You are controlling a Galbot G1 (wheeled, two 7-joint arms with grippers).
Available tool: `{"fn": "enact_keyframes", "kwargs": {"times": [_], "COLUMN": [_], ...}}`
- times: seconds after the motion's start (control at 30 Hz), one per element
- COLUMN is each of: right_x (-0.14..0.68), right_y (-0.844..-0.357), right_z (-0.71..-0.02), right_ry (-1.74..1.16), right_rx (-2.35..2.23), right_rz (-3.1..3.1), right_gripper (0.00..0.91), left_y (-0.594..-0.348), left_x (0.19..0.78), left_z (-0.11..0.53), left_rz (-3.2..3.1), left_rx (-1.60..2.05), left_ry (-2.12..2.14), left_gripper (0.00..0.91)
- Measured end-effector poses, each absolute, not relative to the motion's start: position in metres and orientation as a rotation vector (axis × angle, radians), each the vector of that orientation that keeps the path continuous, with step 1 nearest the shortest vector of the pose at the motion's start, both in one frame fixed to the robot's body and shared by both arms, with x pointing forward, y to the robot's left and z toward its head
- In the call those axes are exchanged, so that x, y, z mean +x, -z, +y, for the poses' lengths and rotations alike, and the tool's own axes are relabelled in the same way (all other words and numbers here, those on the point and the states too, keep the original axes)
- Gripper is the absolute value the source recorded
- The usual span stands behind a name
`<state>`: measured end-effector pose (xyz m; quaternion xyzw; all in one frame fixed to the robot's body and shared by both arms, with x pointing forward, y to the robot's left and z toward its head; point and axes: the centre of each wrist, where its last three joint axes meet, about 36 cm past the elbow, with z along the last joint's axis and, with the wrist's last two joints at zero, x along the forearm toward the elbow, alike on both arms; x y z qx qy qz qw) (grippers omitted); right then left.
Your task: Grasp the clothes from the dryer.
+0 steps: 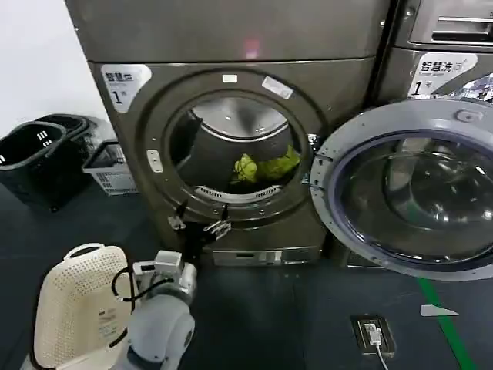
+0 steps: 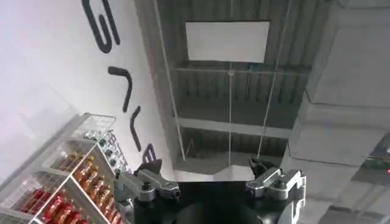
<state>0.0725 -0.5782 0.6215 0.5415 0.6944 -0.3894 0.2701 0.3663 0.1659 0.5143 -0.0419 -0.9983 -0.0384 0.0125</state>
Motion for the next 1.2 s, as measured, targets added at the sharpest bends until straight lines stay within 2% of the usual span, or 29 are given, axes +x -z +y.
{"fn": "enact_keyframes", "kwargs": {"times": [1.2], "right_x": [0.0690], "right_y": [-0.6202], "right_z": [-0.5842], "right_ry": [1.075], "right_rx": [1.484], "right_rz": [1.826], "right_gripper": [0.907], "left_y": [-0.5137], "left_x": [0.3660], "left_z": [0.1645], "left_rz": [-3.113], "left_rx": [-0.129], "left_ry": [0.111], "left_gripper": [0.907]}}
